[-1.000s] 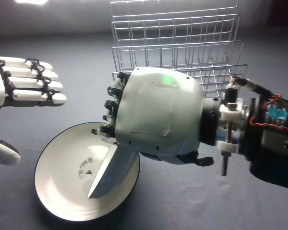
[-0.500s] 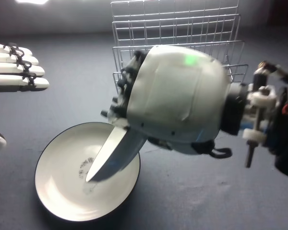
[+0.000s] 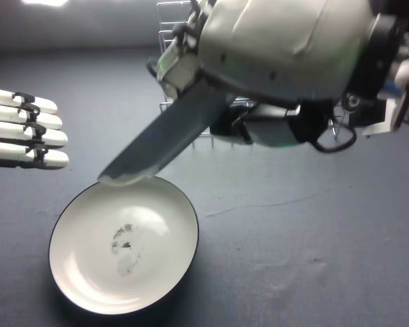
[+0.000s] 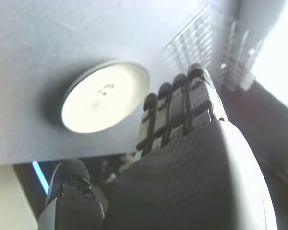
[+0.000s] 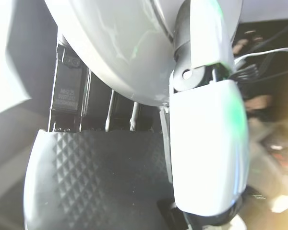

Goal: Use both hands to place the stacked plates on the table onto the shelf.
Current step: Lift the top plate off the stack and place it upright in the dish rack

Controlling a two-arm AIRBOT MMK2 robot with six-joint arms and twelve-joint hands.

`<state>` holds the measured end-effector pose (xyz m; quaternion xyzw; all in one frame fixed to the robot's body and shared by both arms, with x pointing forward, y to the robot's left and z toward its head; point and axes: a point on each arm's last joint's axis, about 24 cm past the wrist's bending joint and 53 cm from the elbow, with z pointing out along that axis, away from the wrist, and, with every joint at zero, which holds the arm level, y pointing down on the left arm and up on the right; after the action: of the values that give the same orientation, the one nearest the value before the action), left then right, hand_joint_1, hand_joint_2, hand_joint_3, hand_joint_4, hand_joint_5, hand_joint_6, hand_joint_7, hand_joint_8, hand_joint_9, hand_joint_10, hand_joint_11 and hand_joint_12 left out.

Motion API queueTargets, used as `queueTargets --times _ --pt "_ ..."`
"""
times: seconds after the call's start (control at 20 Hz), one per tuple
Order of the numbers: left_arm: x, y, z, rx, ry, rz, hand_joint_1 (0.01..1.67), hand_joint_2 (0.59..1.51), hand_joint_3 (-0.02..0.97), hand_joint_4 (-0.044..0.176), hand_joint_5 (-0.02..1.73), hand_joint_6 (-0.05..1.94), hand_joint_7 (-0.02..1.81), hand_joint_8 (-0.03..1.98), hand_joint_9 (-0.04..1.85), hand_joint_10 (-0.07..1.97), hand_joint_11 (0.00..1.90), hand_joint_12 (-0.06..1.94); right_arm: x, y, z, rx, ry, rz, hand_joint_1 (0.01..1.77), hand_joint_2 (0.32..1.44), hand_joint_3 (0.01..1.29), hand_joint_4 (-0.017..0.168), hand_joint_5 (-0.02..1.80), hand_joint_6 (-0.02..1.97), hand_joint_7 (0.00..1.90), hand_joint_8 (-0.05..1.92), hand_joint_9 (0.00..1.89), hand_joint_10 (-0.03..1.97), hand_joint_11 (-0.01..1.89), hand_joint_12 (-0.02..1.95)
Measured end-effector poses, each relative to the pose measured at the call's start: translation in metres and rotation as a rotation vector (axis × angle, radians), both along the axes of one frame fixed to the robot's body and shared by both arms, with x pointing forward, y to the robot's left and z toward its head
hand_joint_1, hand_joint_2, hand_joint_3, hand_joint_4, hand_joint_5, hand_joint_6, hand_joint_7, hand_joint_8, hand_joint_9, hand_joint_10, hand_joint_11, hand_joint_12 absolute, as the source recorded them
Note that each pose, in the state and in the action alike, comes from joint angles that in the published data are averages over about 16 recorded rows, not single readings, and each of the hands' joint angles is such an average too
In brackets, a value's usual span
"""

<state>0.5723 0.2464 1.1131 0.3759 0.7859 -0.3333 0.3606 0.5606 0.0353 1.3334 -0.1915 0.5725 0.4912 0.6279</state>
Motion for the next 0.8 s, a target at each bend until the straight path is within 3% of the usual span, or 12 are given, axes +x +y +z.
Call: queueTargets --times 0.15,0.5,0.8 --pt "-0.016 -0.005 -0.002 0.001 0.019 -0.090 0.02 1.099 0.018 0.003 0.08 0.02 0.06 0.00 0.02 0.01 0.02 0.01 0.016 -0.012 0.011 0.050 0.068 -0.022 1.28 0.94 0.01 -0.001 0.98 0.83 1.16 0.84 1.23 0.60 0.95 1.19" --pt "-0.051 -0.018 -0.004 -0.020 0.060 -0.275 0.02 1.102 0.018 0.003 0.08 0.02 0.05 0.00 0.02 0.01 0.02 0.01 0.054 -0.038 0.022 0.162 0.235 -0.072 1.30 0.94 0.01 0.000 0.98 0.84 1.15 0.85 1.20 0.66 0.95 1.19" --pt "-0.059 -0.026 -0.012 -0.009 0.070 -0.328 0.02 1.105 0.018 0.003 0.06 0.02 0.03 0.00 0.02 0.01 0.02 0.01 0.082 -0.060 0.027 0.278 0.368 -0.102 1.31 0.94 0.01 -0.001 0.98 0.85 1.16 0.84 1.23 0.54 0.95 1.19"
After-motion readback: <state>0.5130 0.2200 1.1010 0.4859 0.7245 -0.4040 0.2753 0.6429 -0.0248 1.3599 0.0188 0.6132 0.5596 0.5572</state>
